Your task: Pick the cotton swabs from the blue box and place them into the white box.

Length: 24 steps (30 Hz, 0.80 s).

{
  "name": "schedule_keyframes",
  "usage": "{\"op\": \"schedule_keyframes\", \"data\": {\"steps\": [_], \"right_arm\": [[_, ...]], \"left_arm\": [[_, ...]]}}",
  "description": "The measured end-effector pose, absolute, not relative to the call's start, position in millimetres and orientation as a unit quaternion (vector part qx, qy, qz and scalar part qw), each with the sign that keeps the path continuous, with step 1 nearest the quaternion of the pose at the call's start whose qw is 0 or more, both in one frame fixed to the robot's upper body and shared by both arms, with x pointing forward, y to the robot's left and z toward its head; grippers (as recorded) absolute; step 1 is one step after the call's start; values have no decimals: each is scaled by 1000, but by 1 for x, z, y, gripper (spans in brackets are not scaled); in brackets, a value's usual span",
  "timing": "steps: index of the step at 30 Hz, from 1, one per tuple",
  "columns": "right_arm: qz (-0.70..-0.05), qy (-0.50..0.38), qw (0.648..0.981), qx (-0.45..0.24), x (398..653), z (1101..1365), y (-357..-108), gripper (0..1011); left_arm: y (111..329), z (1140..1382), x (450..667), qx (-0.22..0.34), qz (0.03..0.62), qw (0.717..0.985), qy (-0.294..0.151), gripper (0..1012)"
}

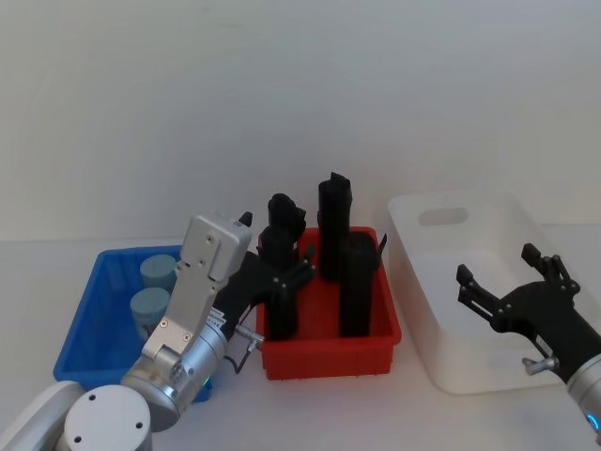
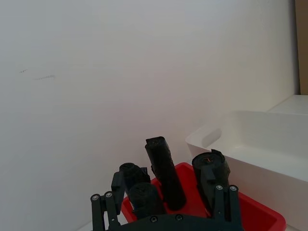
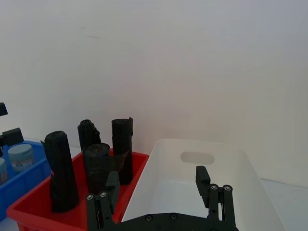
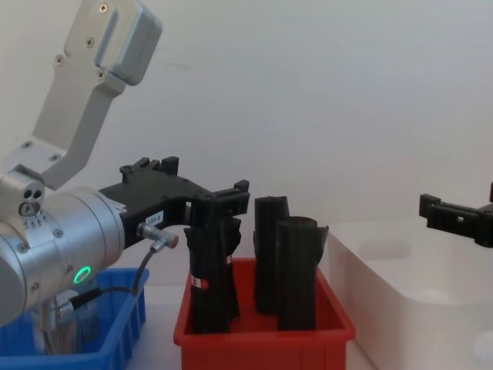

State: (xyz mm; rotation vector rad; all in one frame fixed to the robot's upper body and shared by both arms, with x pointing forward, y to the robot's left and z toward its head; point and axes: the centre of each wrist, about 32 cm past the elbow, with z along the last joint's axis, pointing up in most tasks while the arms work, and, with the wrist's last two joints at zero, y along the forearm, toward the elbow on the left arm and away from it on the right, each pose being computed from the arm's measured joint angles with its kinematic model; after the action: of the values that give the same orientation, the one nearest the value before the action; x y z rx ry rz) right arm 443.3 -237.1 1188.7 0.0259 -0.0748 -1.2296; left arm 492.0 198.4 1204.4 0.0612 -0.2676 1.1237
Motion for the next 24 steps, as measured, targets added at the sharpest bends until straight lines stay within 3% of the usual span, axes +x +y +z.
{"op": "schedule_keyframes", "data": {"steps": [24], "right_arm": [[-577, -35, 816, 12, 443, 1189, -237, 1001]], "left_arm": [[198, 1204, 492, 29, 531, 837, -126, 1004]]}}
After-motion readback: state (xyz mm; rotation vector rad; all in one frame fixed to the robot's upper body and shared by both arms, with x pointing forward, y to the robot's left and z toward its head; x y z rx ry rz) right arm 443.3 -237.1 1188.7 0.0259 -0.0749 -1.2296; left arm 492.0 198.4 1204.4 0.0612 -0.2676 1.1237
